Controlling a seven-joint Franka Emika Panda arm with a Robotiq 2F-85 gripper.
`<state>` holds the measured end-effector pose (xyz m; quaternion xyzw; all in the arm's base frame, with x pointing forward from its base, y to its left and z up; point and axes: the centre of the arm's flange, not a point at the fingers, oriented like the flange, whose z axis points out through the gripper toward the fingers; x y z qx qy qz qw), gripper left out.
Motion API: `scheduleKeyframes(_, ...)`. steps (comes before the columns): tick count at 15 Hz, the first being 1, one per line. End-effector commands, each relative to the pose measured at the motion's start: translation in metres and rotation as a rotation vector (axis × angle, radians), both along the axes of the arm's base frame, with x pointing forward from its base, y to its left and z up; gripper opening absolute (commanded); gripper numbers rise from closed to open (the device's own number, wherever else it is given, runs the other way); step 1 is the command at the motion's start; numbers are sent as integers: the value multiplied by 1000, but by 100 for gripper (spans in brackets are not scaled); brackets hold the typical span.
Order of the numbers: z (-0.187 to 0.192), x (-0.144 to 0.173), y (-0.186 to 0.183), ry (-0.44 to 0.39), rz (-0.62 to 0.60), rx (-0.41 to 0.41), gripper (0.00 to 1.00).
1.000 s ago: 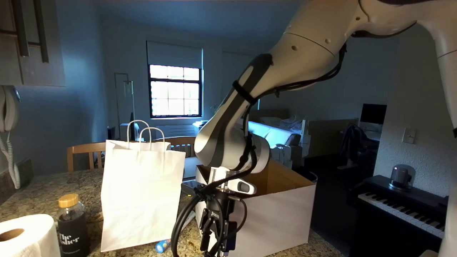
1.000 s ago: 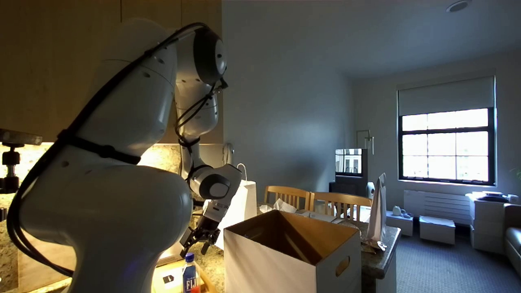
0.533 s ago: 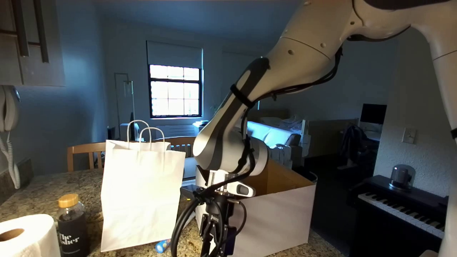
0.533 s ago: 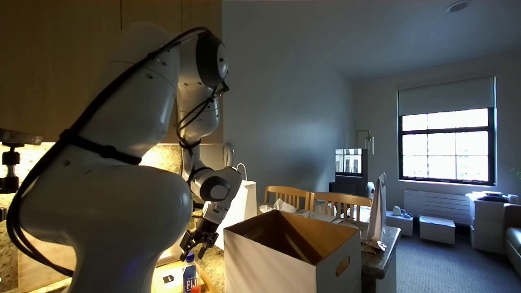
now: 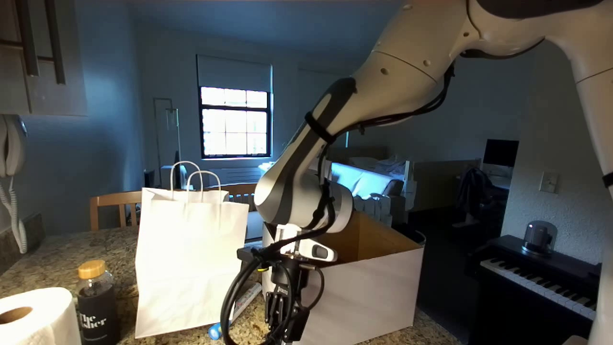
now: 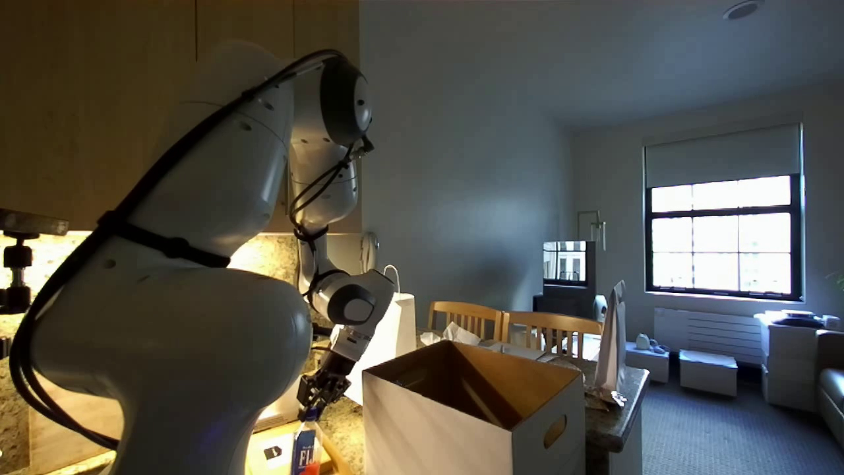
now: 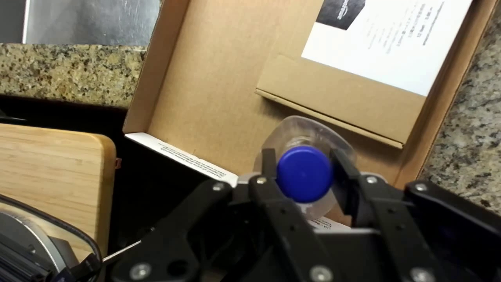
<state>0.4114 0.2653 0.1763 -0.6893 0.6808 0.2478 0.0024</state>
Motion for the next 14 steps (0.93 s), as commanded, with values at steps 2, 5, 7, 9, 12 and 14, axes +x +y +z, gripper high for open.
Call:
scheduleKeyframes(2, -4, -2, 0, 41, -16, -20, 14)
scheduleKeyframes(5, -5, -1, 1, 46, -14, -17, 14)
scheduleKeyframes(7, -1, -2, -1, 42, -17, -19, 14)
scheduleKeyframes(9, 10, -4, -5, 23, -25, -24, 14)
scheduleKeyframes(12, 34, -13, -5, -10, -2, -18, 14)
scheduleKeyframes(14, 52, -20, -2, -34, 24, -3, 14)
